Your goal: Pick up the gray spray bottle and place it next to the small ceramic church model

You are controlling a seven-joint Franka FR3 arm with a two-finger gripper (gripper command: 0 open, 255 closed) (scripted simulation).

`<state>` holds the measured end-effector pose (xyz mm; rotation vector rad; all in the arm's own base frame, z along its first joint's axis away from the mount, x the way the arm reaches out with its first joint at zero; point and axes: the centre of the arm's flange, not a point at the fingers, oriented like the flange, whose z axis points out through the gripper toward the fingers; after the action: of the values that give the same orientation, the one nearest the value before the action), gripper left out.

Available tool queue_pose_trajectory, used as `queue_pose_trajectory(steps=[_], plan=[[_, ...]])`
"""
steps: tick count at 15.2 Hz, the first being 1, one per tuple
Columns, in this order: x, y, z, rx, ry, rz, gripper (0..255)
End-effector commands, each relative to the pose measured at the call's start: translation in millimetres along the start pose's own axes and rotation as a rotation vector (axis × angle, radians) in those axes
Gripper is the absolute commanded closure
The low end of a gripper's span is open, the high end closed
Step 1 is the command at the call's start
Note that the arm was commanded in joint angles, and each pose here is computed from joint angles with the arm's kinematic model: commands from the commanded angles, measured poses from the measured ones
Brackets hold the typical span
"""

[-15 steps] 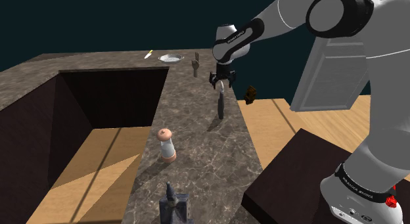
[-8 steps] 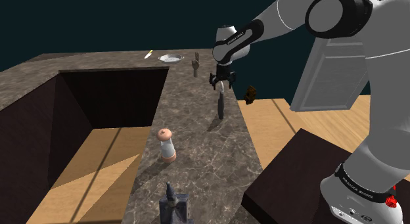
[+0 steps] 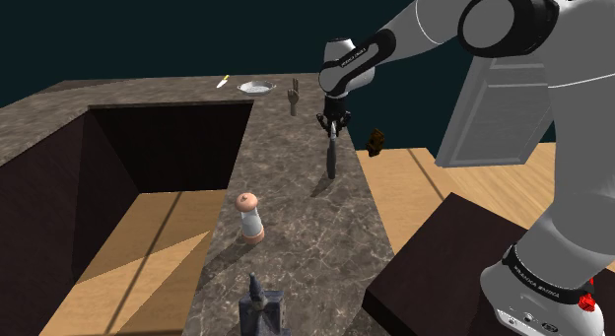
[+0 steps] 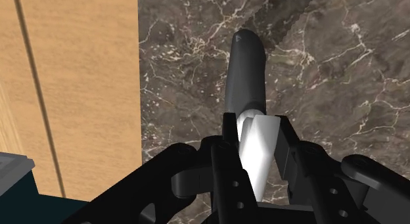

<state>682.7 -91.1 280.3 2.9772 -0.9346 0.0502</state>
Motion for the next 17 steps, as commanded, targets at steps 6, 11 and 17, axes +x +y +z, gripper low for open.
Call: queue_pose_trajectory(steps=[6,11,17], plan=[[1,0,-21,0.000,0.000,0.000,255],[2,1,-47,0.000,0.000,0.000,255],[3,1,-79,0.000,0.000,0.000,255]])
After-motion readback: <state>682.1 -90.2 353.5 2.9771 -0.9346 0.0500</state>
